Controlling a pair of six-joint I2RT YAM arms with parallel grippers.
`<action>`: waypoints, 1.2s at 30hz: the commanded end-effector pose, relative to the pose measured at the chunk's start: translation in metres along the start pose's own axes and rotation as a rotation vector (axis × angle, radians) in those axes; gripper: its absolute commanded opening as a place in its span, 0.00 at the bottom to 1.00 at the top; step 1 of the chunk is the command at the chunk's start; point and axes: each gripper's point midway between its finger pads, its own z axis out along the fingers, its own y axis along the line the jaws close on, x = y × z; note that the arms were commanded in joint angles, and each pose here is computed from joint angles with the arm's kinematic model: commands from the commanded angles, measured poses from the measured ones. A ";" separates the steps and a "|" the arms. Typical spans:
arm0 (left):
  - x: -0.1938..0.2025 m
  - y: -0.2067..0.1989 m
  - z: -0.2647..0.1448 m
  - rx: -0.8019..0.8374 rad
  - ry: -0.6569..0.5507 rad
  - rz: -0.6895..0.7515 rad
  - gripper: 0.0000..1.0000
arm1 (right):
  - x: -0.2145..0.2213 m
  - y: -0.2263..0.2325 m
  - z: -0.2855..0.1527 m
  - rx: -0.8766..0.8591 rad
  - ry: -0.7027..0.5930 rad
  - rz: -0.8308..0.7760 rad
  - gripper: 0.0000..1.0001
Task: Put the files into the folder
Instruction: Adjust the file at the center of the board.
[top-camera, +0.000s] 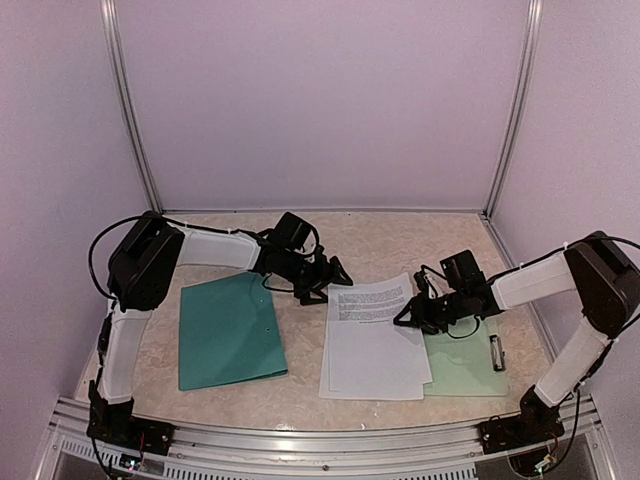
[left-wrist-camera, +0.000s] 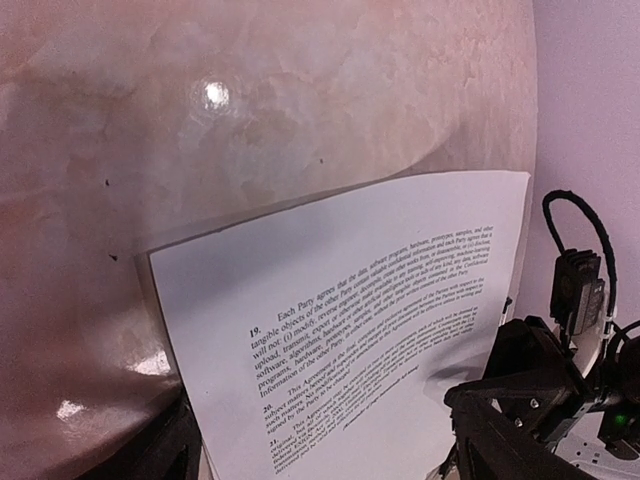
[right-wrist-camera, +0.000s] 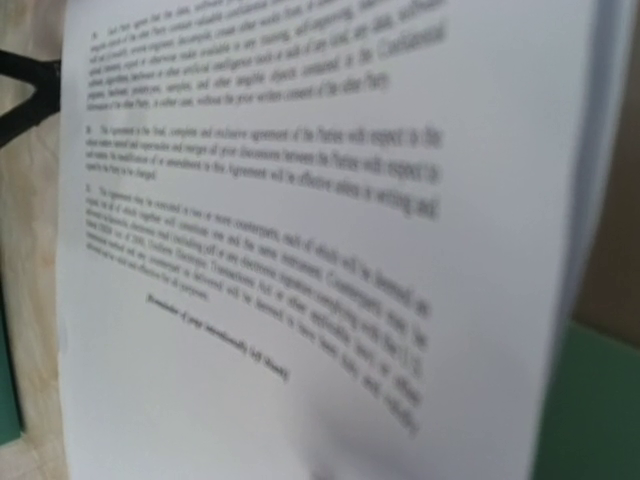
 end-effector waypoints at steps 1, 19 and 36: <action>0.005 0.027 0.010 -0.065 0.026 -0.008 0.84 | 0.009 -0.015 0.002 0.040 0.026 0.026 0.36; 0.070 0.046 -0.037 -0.180 0.078 -0.019 0.86 | 0.020 -0.008 -0.016 -0.003 0.012 0.069 0.36; 0.145 0.066 -0.035 -0.225 0.282 -0.076 0.84 | 0.061 -0.015 -0.025 0.011 0.000 0.121 0.37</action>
